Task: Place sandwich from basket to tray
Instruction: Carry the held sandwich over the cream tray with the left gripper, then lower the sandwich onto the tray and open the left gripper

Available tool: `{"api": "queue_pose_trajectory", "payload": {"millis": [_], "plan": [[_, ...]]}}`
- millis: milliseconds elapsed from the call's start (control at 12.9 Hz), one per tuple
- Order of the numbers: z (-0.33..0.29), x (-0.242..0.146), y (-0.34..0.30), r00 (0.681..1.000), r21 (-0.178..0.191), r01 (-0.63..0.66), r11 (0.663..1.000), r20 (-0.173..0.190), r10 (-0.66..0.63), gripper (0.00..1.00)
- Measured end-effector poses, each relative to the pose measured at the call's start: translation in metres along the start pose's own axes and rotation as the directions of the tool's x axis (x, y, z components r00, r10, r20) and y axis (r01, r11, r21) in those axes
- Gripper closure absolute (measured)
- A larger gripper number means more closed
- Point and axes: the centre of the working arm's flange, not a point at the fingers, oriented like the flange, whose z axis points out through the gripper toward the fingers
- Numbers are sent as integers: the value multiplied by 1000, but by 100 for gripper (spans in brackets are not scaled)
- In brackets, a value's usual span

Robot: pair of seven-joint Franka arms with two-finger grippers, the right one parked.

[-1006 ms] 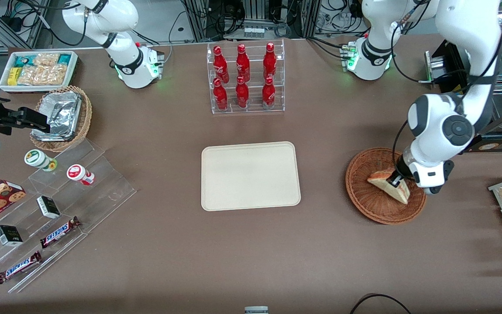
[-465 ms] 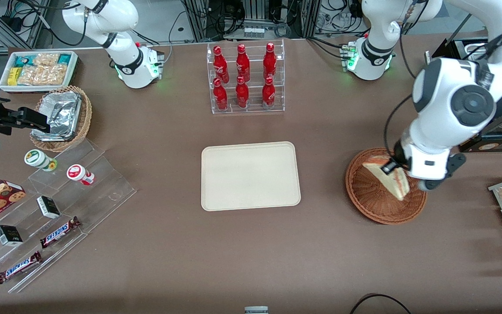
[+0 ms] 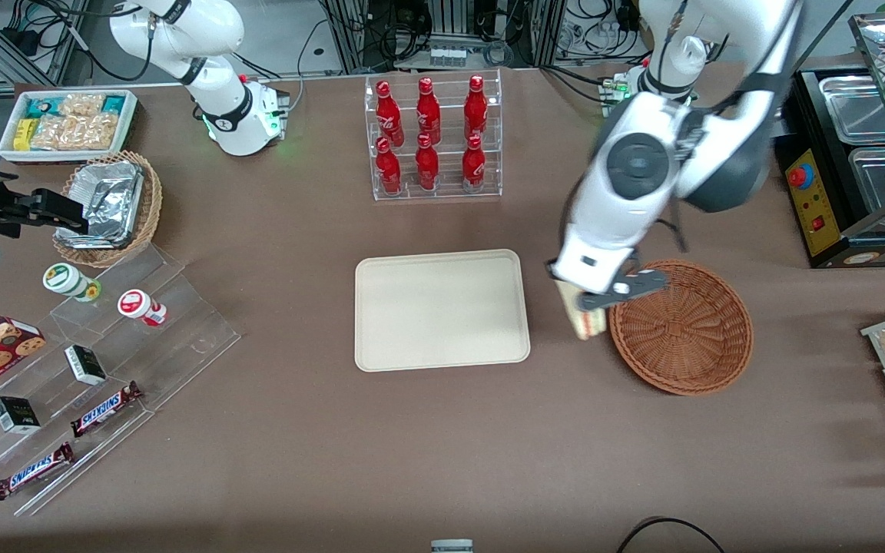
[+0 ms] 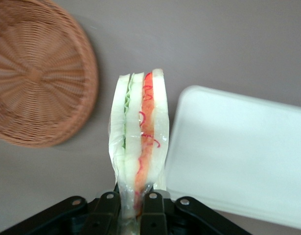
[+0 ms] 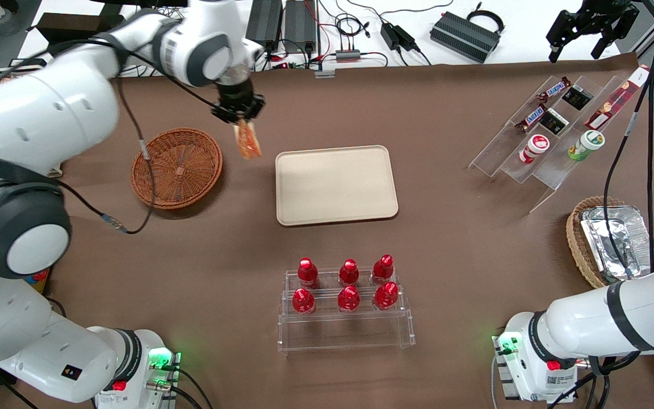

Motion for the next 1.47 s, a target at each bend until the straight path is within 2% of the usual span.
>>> {"api": "queue_pose_trajectory", "payload": {"millis": [232,619,1006,1471], "plan": [[26,-31,69,994,3,-105,994,7,105,85],[86,-69,161,987,-68,-161,985,-41,158,85],[129,-98,191,977,-50,-212,976,-23,211,85],[149,-101,199,975,-53,-220,974,-25,219,85]]}}
